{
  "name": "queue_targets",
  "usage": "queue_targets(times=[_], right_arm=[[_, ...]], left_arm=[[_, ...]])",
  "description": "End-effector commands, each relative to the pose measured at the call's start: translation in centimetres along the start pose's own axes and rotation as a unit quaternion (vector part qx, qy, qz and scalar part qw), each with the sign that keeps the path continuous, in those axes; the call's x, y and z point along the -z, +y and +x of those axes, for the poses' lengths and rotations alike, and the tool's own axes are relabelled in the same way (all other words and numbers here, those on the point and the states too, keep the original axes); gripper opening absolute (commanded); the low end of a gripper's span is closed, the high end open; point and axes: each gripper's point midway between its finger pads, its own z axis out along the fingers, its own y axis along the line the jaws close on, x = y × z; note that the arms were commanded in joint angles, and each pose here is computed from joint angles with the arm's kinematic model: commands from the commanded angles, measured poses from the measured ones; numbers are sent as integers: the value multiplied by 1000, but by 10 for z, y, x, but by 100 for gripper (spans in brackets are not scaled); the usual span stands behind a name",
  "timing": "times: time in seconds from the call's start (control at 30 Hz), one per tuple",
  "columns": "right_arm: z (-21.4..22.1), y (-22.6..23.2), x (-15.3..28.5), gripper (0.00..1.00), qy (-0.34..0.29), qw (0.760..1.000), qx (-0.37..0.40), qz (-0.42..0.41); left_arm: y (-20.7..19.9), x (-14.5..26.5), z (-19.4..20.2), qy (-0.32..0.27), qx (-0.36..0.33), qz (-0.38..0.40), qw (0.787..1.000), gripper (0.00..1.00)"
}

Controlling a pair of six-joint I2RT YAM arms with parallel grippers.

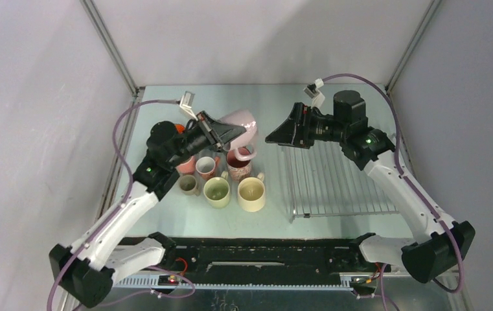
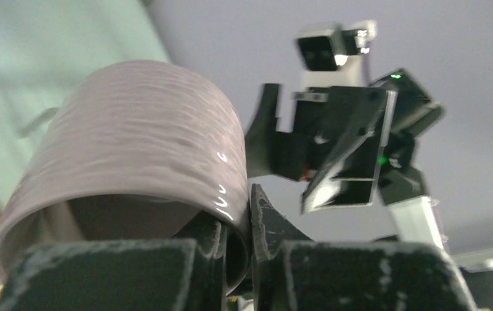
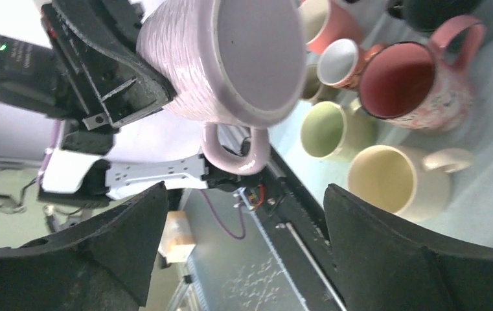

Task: Unload the cups from the dish rack
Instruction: Place the cup at the center of the board.

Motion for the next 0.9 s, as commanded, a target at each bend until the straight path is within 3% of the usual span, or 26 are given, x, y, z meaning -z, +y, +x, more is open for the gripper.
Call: queue_targets(times=[0.0,0.17,0.37,0.53,0.6,0.87], right_arm=[[-2,-21,17,97,-38,995,41,84],[0,-37,27,98,-51,988,57,135],[1,-47,33,98,-55,983,70,162],[4,-54,30,98,-48,982,69,167],[6,-57,29,98,-46,982,69,169],[7,-64,28,98,-41,980,76,180]], left_arm=[[15,41,-21,-53,-83,-105,990,0],[59,93,-22,-71,-102,-255,959,0],[113,178,-25,-92,-115,-463,874,0],[148,227,-27,-101,-123,-579,800,0],[164,235,-24,-94,-112,-602,785,0],[218,242,-8,-57,-71,-645,758,0]])
